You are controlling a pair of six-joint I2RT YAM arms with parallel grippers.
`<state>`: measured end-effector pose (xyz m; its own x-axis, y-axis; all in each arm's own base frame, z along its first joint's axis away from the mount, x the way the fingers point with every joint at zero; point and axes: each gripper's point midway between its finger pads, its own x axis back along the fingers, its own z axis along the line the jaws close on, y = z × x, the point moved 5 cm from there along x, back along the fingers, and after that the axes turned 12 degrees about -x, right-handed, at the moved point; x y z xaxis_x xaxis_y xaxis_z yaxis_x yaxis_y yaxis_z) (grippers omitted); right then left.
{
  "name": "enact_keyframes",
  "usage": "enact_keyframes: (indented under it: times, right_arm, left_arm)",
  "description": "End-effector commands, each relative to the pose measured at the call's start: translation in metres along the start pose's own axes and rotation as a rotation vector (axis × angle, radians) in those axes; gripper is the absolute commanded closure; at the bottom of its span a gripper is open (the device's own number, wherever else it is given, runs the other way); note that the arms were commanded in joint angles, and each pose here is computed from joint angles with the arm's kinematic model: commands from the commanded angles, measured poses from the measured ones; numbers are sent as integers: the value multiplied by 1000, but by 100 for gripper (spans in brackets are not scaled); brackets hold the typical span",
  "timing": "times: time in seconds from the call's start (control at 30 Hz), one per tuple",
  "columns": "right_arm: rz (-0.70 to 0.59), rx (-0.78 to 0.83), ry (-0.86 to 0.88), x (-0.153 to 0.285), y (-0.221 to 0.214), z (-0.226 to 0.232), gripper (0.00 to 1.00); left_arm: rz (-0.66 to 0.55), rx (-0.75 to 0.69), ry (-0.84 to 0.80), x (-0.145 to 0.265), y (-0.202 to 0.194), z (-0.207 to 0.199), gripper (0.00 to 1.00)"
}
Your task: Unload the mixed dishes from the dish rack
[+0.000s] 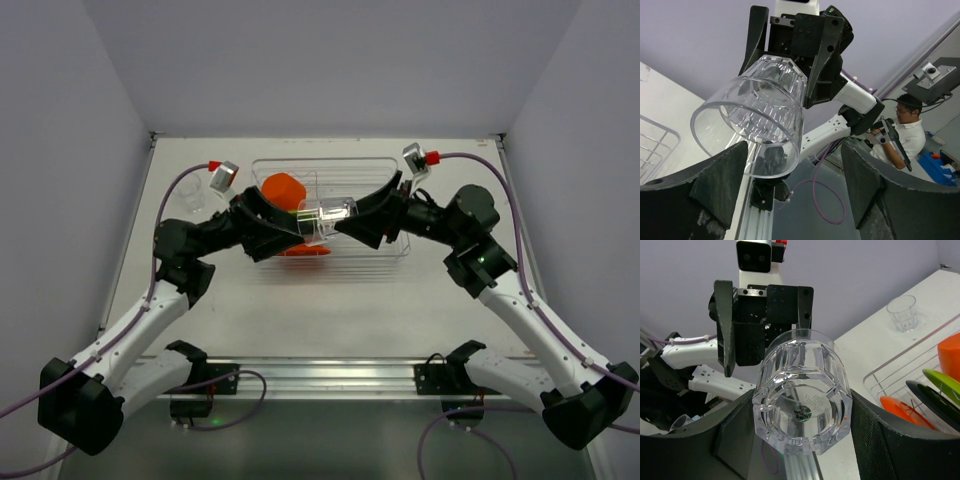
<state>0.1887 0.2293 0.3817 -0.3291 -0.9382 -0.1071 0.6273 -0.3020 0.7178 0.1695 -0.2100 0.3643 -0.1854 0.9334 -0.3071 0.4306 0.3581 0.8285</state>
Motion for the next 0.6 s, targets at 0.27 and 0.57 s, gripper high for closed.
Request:
enact_keyframes:
  times: [0.27,0.57]
  right_arm:
    - [-4,31,76,-4,5,10,100]
    - [7,28,64,-5,3,7,100]
  left_arm:
    - [-42,-30,-82,-8,15,-22,33]
    - [-40,-18,-87,-12,13,-22,56]
